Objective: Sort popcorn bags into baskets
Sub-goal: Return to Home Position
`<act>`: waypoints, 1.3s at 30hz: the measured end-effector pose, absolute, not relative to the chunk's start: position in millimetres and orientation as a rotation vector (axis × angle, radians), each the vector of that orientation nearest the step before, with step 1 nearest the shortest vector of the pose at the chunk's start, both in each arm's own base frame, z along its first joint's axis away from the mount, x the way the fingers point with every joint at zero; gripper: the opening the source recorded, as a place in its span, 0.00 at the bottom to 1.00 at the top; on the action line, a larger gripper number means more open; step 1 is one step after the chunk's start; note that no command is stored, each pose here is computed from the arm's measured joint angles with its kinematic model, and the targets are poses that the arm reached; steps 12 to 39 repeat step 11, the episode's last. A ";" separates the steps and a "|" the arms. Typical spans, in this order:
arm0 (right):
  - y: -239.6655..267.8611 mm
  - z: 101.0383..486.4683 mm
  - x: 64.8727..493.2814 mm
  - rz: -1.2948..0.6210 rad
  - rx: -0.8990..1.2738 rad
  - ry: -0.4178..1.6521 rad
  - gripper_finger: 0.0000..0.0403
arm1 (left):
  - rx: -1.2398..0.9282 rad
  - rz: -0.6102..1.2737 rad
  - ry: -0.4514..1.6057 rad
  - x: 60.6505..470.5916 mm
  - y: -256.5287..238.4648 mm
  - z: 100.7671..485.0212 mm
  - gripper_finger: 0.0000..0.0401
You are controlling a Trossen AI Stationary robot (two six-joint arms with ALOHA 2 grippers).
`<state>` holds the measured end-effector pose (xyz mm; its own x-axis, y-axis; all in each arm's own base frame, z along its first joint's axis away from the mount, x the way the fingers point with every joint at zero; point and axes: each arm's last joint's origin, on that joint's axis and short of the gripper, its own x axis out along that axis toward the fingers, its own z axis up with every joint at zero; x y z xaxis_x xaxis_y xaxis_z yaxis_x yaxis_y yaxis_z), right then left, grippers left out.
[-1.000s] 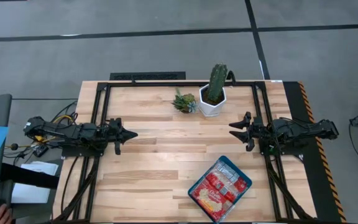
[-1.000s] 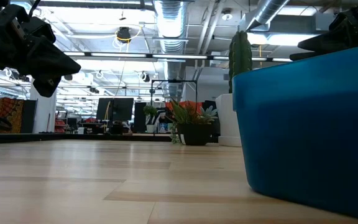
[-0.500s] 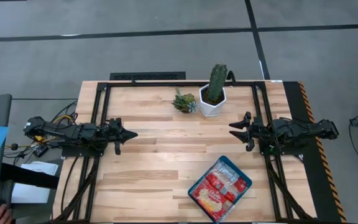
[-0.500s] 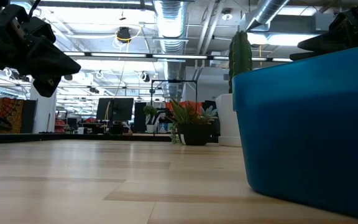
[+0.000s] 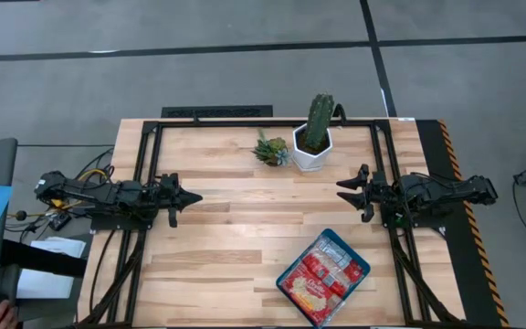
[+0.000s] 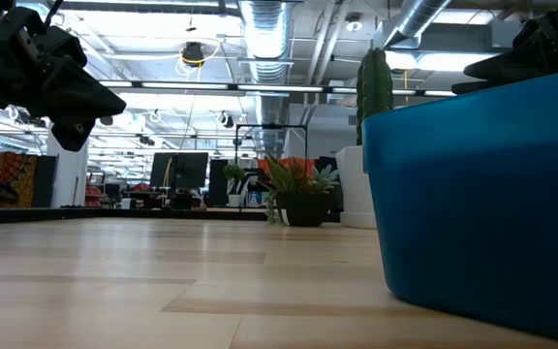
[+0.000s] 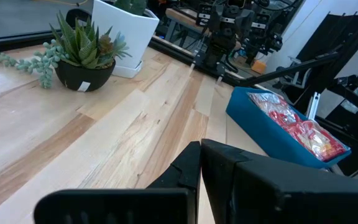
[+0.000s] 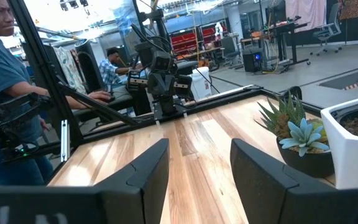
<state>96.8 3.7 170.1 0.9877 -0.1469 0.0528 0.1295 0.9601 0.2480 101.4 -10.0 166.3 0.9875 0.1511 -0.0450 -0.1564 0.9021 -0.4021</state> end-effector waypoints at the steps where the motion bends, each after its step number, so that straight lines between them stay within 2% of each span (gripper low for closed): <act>1: 3.7 170.1 96.8 -0.140 0.246 -0.071 0.48 | -0.417 0.159 0.013 101.4 -10.0 166.3 0.00; 39: 3.7 170.0 96.8 -0.140 0.246 -0.070 0.50 | -0.417 0.159 0.013 101.4 -10.0 166.3 0.00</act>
